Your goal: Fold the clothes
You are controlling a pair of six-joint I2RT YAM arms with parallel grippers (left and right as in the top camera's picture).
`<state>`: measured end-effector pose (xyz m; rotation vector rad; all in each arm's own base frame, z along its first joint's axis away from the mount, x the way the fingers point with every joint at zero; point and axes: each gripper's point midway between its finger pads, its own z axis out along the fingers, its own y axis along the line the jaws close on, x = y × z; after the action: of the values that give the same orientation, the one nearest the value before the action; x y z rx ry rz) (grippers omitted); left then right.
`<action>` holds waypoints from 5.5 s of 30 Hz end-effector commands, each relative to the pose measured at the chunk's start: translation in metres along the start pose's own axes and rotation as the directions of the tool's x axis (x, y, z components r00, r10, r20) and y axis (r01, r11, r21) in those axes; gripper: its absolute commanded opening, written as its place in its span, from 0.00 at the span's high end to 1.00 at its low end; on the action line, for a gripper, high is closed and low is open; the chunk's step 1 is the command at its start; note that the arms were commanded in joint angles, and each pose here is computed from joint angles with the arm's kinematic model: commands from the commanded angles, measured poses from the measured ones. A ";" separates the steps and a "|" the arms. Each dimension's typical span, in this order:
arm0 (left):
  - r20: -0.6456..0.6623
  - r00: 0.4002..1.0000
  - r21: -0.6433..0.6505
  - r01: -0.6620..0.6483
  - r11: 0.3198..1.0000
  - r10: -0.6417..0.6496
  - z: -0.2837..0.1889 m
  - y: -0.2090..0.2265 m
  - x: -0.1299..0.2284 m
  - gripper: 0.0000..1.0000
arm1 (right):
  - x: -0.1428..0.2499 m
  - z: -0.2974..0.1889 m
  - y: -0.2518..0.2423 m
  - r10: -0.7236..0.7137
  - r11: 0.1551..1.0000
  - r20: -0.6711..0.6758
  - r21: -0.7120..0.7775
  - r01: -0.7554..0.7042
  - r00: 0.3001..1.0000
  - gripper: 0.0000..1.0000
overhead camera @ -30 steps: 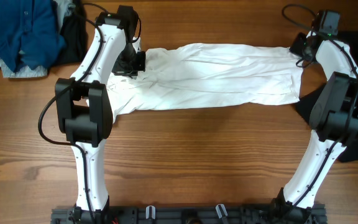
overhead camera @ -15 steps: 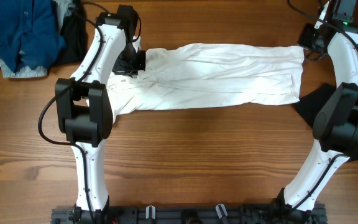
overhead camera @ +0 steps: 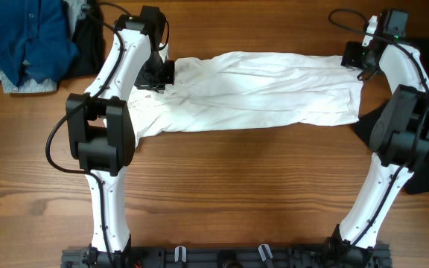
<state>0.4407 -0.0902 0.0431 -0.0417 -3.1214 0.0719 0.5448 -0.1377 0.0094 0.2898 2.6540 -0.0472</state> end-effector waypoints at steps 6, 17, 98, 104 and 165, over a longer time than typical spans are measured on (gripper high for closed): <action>0.002 1.000 -0.016 0.000 1.000 0.000 0.000 0.003 0.000 0.96 | -0.006 0.009 0.007 0.007 0.999 0.025 -0.038 -0.006 1.000 0.41; 0.002 1.000 -0.017 0.003 1.000 -0.003 0.000 0.003 0.000 0.96 | 0.015 0.032 0.014 0.061 0.995 -0.040 -0.075 -0.063 0.997 0.85; 0.035 0.986 -0.008 0.165 0.986 -0.164 -0.003 0.076 -0.013 0.30 | 0.168 -0.030 -0.026 0.109 0.994 -0.313 0.009 -0.111 0.944 0.14; 0.042 0.986 -0.008 0.164 0.986 -0.163 -0.003 0.076 -0.014 0.24 | 0.167 -0.035 -0.032 0.107 0.994 -0.330 0.042 -0.098 0.938 0.00; 0.058 0.985 0.019 0.162 0.987 -0.163 -0.003 0.072 -0.019 0.13 | 0.158 -0.037 -0.005 -0.011 0.985 -0.453 -0.159 -0.069 0.891 0.11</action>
<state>0.4620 -0.0192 0.0433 0.2147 -3.1686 0.0845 0.4107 -0.1251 0.0045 0.1865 3.0187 0.1495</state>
